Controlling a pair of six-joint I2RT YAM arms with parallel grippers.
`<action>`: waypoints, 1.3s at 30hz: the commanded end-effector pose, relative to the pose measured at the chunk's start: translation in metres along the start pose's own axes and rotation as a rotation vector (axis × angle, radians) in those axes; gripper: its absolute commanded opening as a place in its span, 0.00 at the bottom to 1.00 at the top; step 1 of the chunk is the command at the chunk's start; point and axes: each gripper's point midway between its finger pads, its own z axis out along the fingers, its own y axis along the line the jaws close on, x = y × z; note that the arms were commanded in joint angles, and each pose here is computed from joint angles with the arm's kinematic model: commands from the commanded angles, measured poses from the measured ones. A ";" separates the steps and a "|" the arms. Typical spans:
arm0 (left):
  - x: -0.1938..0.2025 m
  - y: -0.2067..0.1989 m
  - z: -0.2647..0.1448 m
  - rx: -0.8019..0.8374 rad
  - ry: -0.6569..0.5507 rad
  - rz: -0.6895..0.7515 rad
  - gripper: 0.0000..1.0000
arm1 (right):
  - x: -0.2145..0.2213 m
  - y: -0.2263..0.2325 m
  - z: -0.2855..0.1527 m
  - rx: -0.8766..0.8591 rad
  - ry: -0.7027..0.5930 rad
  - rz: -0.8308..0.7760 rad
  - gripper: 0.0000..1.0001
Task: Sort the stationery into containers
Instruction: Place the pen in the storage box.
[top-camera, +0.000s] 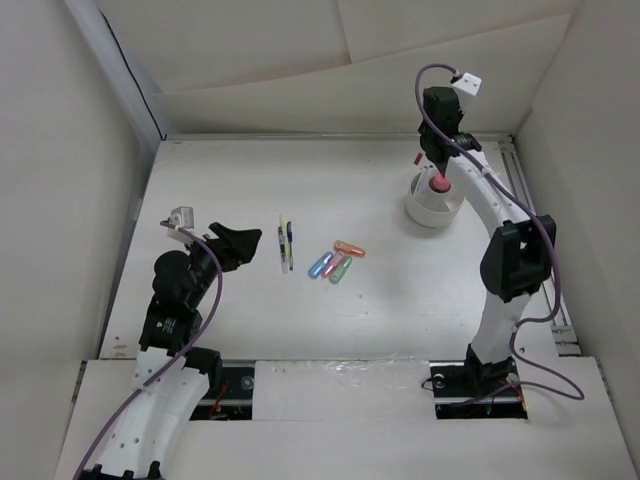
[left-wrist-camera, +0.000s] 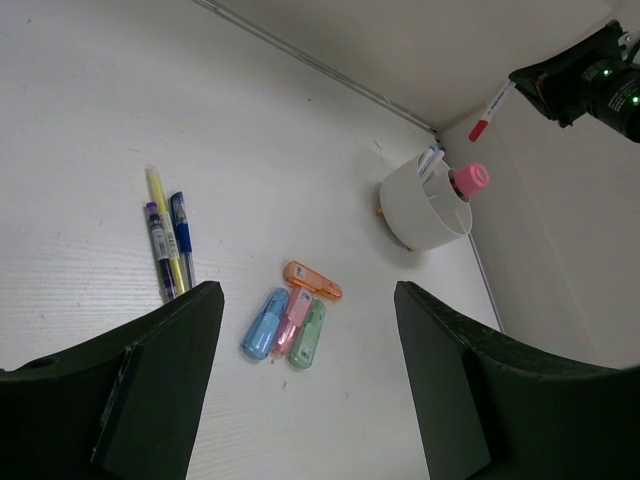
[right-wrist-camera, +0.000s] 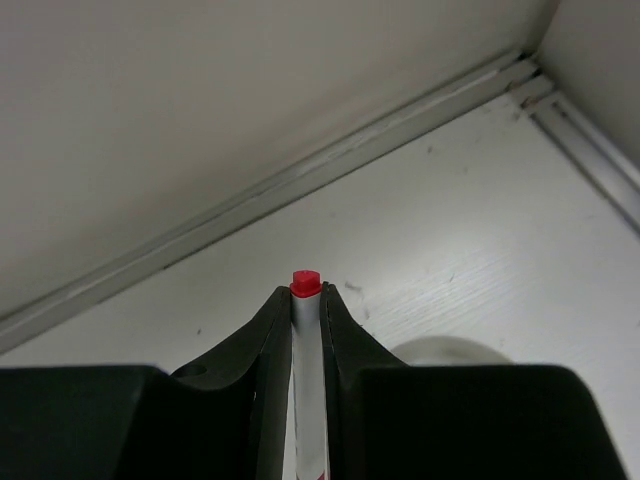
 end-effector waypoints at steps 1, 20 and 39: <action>-0.006 -0.005 0.001 0.022 -0.028 0.007 0.66 | -0.044 -0.010 0.006 0.139 -0.171 -0.044 0.00; -0.006 -0.002 0.005 0.009 -0.027 0.005 0.66 | 0.023 -0.020 0.034 0.264 -0.139 -0.222 0.00; -0.006 -0.002 0.005 0.009 -0.027 0.005 0.66 | 0.060 -0.021 0.034 0.315 -0.116 -0.269 0.07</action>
